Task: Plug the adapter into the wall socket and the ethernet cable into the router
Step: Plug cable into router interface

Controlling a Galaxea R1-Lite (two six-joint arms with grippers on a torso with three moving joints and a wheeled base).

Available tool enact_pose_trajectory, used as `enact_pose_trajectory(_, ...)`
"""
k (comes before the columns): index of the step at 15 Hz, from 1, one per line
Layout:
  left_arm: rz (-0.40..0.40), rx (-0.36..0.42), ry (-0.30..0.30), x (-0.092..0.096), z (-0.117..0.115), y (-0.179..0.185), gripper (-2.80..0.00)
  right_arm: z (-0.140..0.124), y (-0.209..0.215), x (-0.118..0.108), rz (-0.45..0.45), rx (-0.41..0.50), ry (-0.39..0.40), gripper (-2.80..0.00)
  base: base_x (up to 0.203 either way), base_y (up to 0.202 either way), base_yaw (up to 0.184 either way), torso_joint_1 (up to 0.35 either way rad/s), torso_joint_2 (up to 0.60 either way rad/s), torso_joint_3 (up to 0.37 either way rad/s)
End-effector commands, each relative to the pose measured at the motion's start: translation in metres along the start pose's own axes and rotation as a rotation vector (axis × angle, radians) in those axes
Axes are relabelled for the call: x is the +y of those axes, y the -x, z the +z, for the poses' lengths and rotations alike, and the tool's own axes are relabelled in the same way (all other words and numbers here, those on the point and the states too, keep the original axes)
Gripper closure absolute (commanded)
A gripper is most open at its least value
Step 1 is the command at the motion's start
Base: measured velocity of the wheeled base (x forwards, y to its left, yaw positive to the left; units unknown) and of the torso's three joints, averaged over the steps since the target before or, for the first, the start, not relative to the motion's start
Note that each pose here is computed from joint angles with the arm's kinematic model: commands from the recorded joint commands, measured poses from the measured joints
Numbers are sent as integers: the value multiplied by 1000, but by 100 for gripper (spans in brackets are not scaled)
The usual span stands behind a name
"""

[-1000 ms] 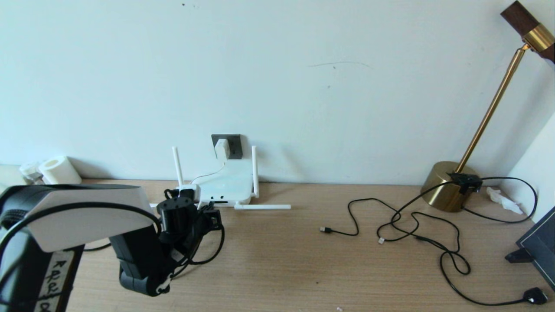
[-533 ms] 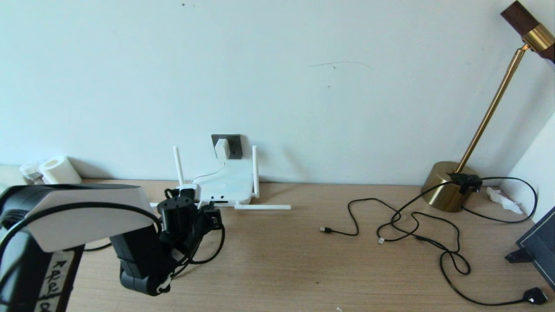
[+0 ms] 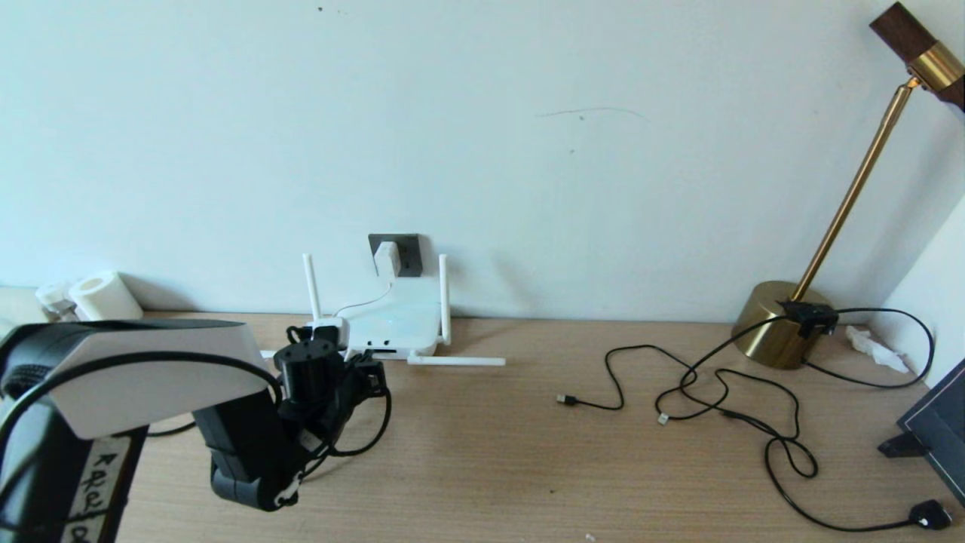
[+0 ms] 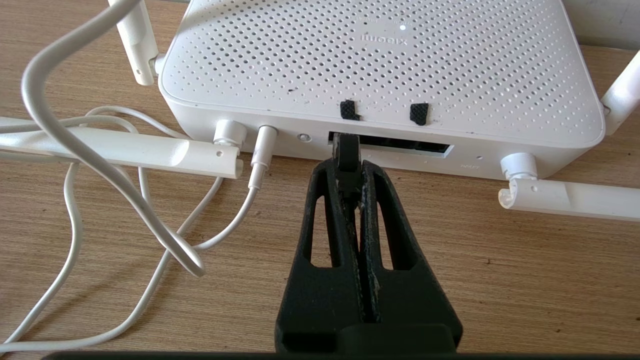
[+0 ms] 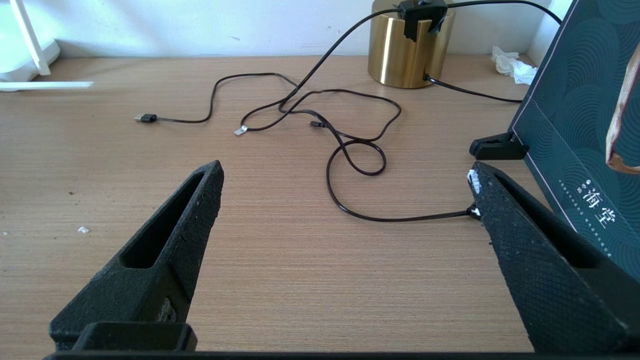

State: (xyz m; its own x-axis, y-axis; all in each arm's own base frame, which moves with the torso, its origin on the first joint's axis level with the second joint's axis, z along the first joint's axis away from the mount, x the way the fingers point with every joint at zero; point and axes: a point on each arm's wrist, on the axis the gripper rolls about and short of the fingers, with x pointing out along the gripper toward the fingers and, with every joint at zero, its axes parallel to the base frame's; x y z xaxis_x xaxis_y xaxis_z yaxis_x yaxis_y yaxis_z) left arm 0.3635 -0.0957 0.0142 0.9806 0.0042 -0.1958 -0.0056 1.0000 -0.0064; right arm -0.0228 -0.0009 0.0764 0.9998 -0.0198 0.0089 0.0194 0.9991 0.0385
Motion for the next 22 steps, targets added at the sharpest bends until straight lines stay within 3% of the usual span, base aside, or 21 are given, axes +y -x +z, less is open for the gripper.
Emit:
enact_pose_trajectory(1,1,-3,2,0,-1,-1,0,0,0,0,0,1,0,-280,0,0,0,0,0,0)
enact_pose_trajectory(22,-4,21,-3,1,-9,-1,0,0,0,0,0,0,0,-280,0,0,0,0,0,0)
